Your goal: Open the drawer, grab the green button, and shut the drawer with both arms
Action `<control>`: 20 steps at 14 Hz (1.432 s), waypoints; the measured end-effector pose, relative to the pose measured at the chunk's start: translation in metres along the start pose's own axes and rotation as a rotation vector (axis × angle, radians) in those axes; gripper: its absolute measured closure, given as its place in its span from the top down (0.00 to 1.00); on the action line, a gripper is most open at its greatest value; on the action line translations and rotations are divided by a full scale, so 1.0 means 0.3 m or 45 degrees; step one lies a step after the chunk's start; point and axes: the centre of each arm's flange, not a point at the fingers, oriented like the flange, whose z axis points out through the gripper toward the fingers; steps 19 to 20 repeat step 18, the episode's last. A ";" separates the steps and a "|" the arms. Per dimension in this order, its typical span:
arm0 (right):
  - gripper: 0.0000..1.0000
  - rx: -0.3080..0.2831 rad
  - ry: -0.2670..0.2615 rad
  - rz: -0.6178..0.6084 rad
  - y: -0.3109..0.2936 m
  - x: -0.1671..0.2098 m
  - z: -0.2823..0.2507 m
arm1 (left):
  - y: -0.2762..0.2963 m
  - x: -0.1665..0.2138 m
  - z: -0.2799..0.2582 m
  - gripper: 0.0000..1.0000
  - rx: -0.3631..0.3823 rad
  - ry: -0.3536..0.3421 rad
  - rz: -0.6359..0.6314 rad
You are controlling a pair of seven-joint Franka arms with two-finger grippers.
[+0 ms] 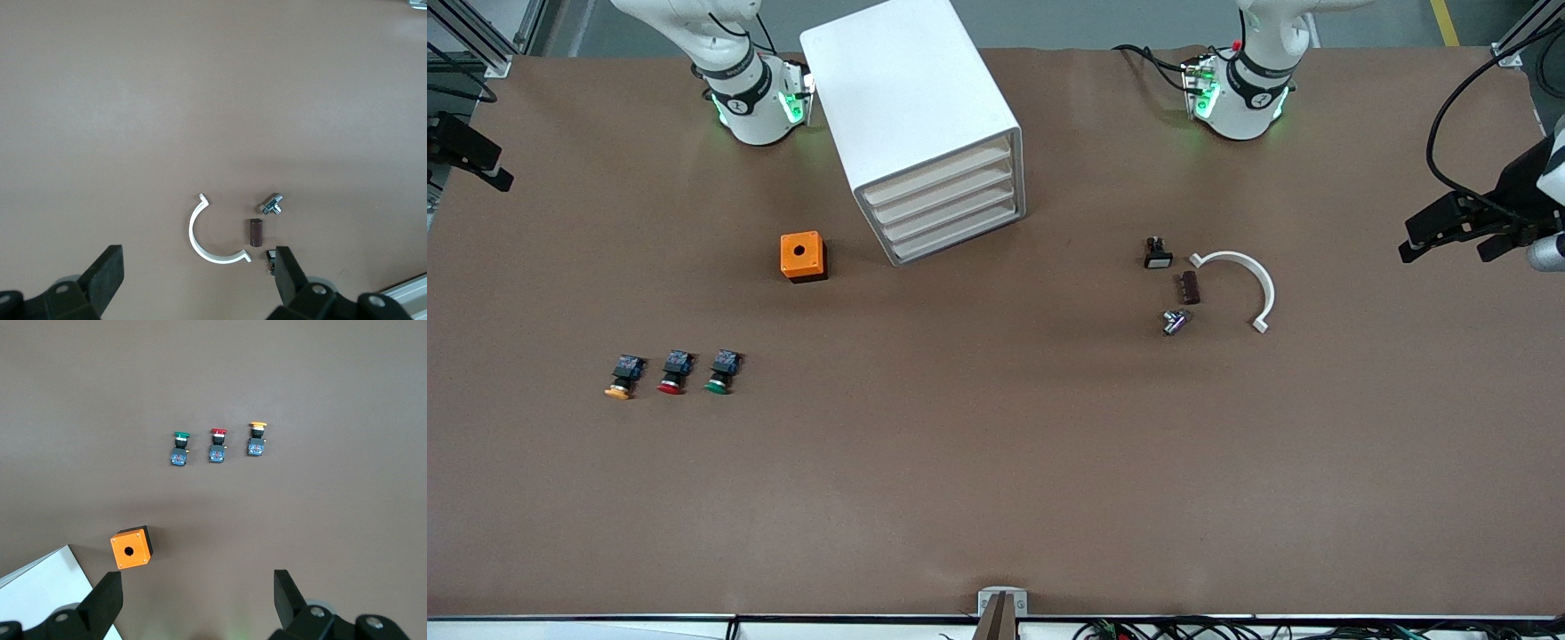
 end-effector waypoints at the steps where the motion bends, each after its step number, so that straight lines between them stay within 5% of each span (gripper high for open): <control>1: 1.00 0.000 0.000 -0.001 -0.001 0.000 0.000 | -0.004 0.000 0.000 1.00 0.016 0.001 0.001; 20: 1.00 0.000 -0.003 0.001 0.001 -0.001 0.001 | -0.008 -0.006 0.018 1.00 0.035 -0.042 0.051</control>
